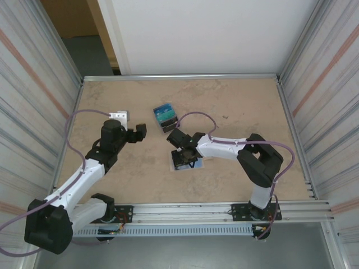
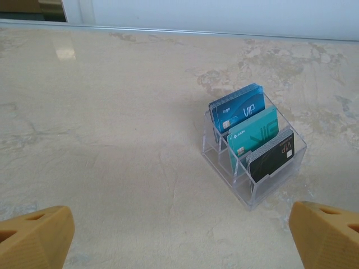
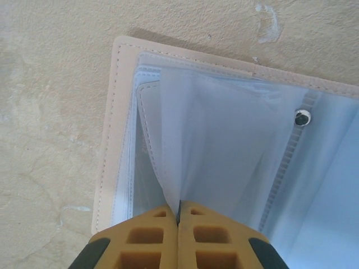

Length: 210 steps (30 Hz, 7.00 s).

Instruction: Take the credit cards out of the card holder

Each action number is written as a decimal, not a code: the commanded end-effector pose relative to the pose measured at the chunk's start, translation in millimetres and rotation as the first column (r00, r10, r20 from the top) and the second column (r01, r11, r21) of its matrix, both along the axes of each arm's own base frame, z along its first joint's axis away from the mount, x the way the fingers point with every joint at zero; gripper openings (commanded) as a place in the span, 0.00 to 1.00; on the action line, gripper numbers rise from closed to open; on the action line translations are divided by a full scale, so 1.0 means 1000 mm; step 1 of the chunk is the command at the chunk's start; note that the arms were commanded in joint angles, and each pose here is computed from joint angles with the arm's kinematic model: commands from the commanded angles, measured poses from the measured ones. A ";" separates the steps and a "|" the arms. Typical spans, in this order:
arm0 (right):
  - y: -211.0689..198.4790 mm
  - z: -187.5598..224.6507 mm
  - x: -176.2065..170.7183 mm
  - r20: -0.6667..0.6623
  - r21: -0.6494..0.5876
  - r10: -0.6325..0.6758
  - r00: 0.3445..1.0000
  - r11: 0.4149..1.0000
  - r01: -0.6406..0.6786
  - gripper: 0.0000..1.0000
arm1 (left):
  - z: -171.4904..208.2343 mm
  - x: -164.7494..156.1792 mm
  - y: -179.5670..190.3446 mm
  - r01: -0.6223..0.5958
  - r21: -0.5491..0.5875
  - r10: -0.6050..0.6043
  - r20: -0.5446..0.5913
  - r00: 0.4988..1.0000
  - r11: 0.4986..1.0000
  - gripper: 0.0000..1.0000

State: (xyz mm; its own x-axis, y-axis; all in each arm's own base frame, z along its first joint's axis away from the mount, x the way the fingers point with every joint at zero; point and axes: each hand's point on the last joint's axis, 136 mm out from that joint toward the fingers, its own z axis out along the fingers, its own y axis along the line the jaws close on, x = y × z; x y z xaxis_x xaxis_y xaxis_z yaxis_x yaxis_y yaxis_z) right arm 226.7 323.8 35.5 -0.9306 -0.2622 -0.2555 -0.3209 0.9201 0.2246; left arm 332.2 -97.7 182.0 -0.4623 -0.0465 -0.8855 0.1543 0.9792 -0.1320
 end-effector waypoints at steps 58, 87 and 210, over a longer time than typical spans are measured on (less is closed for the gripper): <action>-0.077 0.055 0.024 -0.006 0.219 -0.238 0.971 0.947 0.234 0.15 | -0.074 -0.065 -0.105 0.306 0.402 -0.262 -0.162 0.951 0.863 0.99; -0.022 -0.002 0.006 -0.125 0.107 -0.119 0.985 0.985 0.133 0.19 | -0.143 -0.077 -0.115 0.374 0.397 -0.250 -0.331 0.910 0.838 0.99; -0.008 0.011 0.008 -0.383 0.640 -0.050 0.923 0.706 0.304 0.09 | -0.160 -0.089 -0.096 0.395 0.476 -0.173 -0.443 0.879 0.786 0.99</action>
